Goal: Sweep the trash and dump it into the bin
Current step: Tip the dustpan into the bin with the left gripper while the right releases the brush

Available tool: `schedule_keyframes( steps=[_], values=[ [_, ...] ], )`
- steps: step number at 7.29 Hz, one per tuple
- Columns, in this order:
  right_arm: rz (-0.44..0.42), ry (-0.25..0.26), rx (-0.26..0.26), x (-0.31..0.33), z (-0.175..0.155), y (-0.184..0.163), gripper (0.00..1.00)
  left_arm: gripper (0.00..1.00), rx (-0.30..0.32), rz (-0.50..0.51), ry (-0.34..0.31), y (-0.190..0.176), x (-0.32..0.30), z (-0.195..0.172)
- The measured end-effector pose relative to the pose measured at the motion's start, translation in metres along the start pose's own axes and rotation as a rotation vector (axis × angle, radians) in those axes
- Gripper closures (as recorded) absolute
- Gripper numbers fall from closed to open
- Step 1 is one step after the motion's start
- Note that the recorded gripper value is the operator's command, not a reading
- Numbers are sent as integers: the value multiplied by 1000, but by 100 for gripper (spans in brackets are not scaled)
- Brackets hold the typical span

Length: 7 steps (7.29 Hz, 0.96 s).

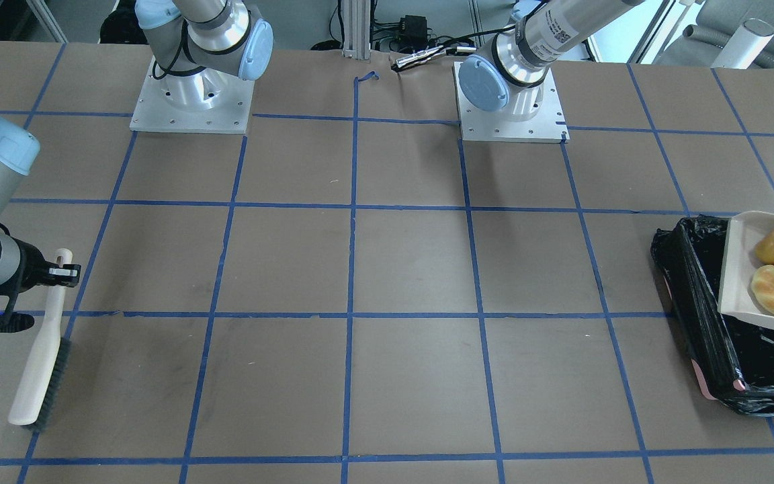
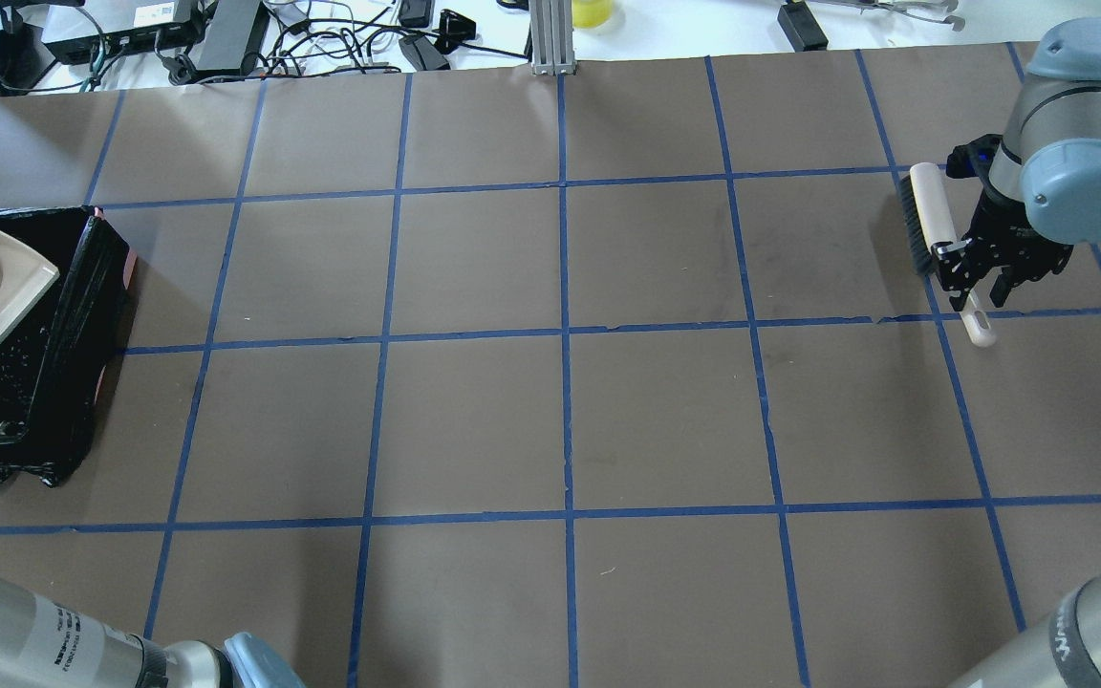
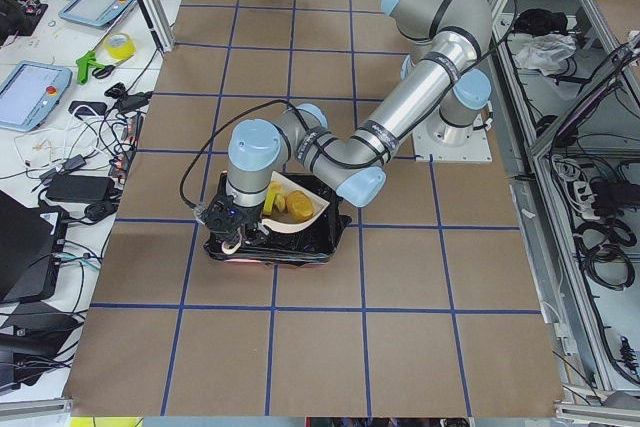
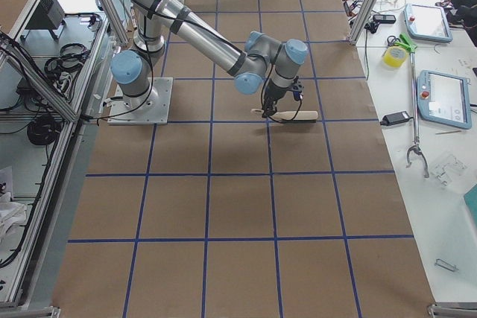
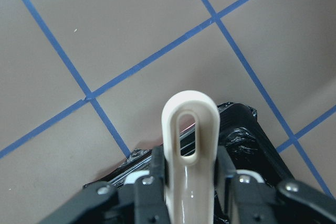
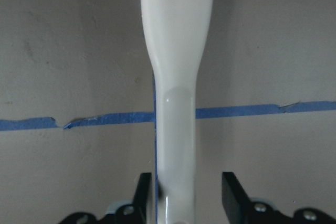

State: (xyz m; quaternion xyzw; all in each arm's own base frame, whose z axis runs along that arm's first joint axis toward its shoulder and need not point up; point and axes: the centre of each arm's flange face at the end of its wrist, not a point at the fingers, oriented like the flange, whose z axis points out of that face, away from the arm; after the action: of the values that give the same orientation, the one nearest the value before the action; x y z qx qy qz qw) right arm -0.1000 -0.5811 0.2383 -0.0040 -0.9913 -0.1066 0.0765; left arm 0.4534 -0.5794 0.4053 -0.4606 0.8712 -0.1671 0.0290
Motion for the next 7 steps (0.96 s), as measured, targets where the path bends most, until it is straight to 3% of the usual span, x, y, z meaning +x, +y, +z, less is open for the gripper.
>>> schedule_keyframes(
  steps=[4, 5, 7],
  values=[
    [6, 18, 18, 3, -10, 0, 0, 100, 193, 139, 14, -14, 4, -23],
    [8, 22, 41, 4, -24, 2, 0, 100, 225, 176, 14, -14, 6, -27],
    [12, 35, 118, 5, -84, 21, 0, 100, 306, 225, 18, -5, 13, -28]
  ],
)
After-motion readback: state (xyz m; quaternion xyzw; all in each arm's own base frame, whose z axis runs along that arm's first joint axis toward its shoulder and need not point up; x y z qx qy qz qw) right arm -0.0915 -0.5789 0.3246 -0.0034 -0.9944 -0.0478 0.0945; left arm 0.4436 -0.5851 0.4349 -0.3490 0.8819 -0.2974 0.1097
